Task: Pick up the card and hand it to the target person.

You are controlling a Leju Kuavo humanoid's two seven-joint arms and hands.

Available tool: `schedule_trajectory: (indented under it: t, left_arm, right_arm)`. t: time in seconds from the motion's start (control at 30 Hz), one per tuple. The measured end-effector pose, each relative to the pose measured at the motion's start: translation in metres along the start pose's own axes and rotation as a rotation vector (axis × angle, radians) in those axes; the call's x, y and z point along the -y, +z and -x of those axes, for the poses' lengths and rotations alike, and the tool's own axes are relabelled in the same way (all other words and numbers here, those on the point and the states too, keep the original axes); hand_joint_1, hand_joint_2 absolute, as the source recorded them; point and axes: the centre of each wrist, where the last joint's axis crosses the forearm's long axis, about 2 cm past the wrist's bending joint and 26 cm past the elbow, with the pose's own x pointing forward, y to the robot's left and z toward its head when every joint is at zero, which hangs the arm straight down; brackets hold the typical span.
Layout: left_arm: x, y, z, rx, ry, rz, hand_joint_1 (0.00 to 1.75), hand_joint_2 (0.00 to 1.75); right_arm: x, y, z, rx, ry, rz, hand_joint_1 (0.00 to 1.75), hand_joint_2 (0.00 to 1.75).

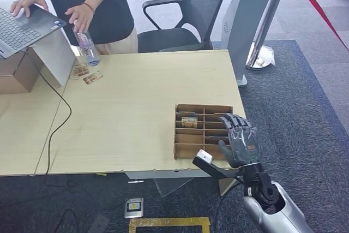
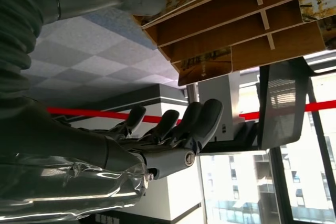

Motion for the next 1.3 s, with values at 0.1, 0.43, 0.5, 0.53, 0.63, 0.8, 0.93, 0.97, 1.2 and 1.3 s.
schedule_trajectory:
  t: [0.1,0.43,0.5,0.53,0.63,0.8,0.93,0.97,1.2,1.3]
  left_arm:
    - [0.0,0.0,0.0,-0.004,-0.002,0.001,0.0,1.75]
    - [0.0,0.0,-0.002,-0.002,-0.01,0.008,0.0,1.75]
    - [0.0,-0.001,-0.002,-0.001,-0.01,0.009,0.0,1.75]
    - [0.0,-0.001,-0.003,-0.001,-0.01,0.009,0.0,1.75]
    - [0.0,-0.001,-0.003,0.0,-0.01,0.009,0.0,1.75]
    - [0.0,-0.001,-0.003,0.0,-0.01,0.01,0.0,1.75]
    - [0.0,-0.001,-0.003,-0.001,-0.008,0.009,0.0,1.75]
    - [0.0,-0.001,-0.003,-0.001,-0.008,0.01,0.0,1.75]
    - [0.0,-0.001,-0.003,-0.001,-0.007,0.01,0.0,1.75]
    - [0.001,-0.001,-0.003,0.002,-0.012,0.012,0.0,1.75]
  right_arm:
    - [-0.001,0.0,0.0,0.004,0.006,-0.012,0.62,1.75]
    - [-0.006,0.002,-0.002,0.003,0.015,-0.039,0.59,1.75]
    - [-0.006,0.002,-0.002,0.003,0.016,-0.042,0.57,1.75]
    - [-0.006,0.003,-0.002,0.003,0.016,-0.044,0.56,1.75]
    - [-0.007,0.003,-0.003,0.005,0.019,-0.049,0.58,1.75]
    - [-0.008,0.003,-0.004,0.009,0.031,-0.062,0.58,1.75]
    - [-0.009,0.001,-0.004,0.012,0.073,-0.072,0.6,1.75]
    - [-0.009,0.0,-0.004,0.012,0.083,-0.075,0.62,1.75]
    - [-0.011,-0.003,-0.004,0.013,0.132,-0.102,0.6,1.75]
    - [-0.012,-0.005,-0.004,0.013,0.145,-0.114,0.6,1.75]
